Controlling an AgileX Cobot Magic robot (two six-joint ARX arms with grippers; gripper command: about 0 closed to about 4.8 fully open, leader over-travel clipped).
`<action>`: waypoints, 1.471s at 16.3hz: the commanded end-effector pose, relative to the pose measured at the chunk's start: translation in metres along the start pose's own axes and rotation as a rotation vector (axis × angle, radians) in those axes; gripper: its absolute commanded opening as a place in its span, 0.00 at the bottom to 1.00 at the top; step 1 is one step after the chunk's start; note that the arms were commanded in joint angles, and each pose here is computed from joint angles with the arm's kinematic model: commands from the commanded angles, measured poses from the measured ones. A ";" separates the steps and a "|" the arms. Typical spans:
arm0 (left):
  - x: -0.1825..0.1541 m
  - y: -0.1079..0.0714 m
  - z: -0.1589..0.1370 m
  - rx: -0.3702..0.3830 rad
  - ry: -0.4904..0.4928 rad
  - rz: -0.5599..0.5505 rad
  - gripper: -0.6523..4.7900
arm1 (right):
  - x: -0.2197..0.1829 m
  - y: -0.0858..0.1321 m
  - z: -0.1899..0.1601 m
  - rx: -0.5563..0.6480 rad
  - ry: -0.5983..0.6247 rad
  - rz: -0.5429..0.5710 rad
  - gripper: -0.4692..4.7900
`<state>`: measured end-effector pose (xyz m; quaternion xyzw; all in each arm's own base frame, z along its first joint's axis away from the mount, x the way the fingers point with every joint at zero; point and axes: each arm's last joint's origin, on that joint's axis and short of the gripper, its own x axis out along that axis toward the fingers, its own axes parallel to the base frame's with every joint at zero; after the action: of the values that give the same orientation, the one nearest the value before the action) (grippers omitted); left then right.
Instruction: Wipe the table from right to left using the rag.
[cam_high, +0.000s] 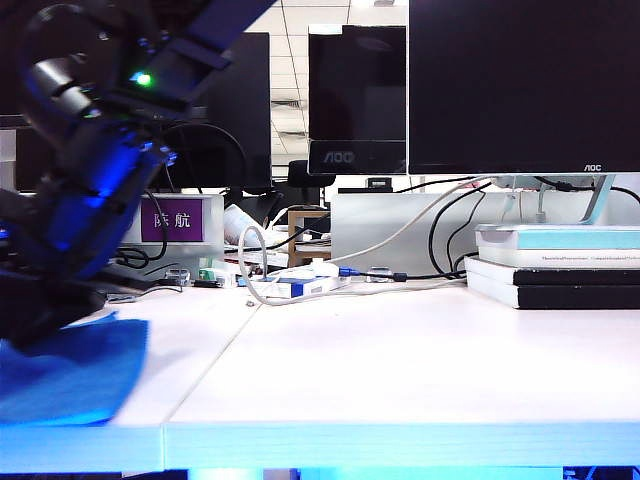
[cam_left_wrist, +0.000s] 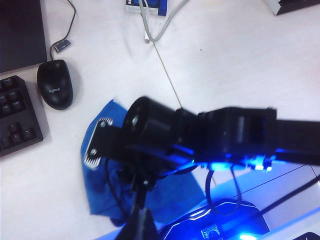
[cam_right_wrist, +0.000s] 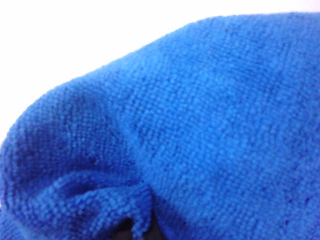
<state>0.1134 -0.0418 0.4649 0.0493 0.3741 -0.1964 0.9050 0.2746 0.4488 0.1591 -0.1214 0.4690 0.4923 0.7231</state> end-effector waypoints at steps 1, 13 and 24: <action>-0.002 0.000 -0.001 0.000 -0.003 0.003 0.11 | 0.023 0.006 -0.017 0.022 0.083 0.012 0.08; -0.005 0.000 -0.002 0.002 -0.013 0.003 0.11 | 0.040 0.019 -0.005 0.017 0.053 0.027 0.08; -0.006 0.000 -0.003 0.002 -0.016 0.003 0.11 | 0.039 0.018 -0.006 0.017 0.066 0.009 0.08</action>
<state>0.1097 -0.0405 0.4659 0.0487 0.3691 -0.1968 0.9070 0.2638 0.4820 0.1515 -0.0986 0.4540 0.5177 0.7184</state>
